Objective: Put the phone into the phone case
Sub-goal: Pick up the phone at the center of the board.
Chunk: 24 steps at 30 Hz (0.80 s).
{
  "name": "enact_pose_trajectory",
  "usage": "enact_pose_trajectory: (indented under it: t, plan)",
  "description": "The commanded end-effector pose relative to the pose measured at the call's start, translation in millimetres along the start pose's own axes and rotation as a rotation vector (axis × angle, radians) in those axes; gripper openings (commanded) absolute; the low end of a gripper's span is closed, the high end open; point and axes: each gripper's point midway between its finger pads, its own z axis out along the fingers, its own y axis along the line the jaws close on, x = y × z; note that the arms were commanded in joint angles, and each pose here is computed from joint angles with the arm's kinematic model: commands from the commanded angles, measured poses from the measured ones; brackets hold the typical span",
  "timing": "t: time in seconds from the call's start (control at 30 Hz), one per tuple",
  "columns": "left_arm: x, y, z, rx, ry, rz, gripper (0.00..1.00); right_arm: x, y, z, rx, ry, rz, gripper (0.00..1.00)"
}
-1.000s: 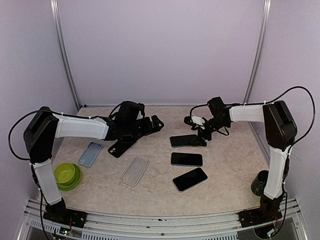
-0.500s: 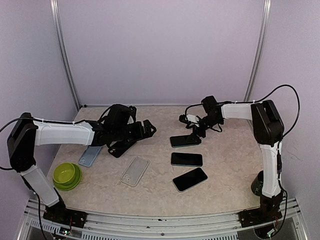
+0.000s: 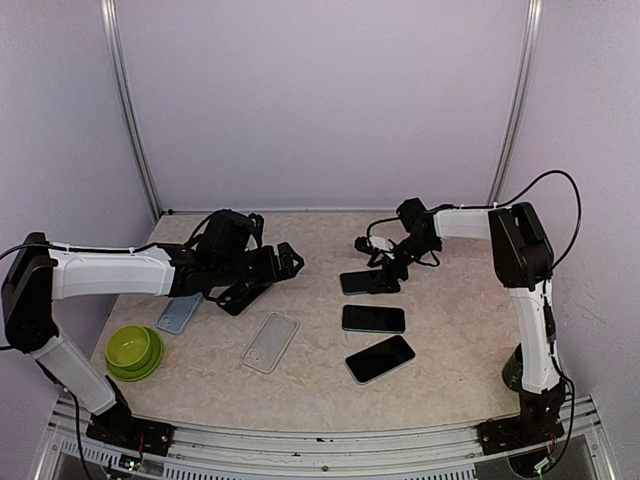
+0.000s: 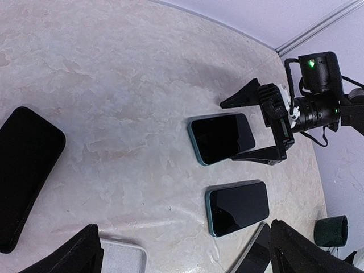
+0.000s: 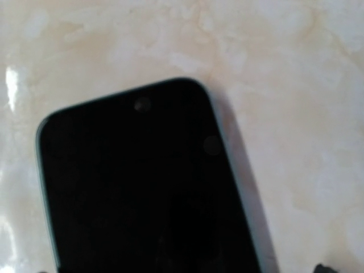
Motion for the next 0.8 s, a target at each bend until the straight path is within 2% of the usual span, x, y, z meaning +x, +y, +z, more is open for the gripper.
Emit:
enact_pose_trajectory:
  t: [0.0, 0.5, 0.77]
  plan:
    - [-1.5, 1.7, -8.1, -0.018, -0.011, 0.013, 0.99, -3.5, 7.0, 5.5, -0.047, -0.002, 0.007, 1.0]
    - [-1.6, -4.1, -5.7, 0.005, -0.001, -0.007, 0.99, 20.4, 9.7, 14.6, -0.024, 0.062, 0.015, 0.99]
    - [3.0, -3.5, -0.9, 0.008, 0.014, -0.012, 0.99, 21.9, 13.9, 16.1, -0.048, 0.064, 0.026, 0.88]
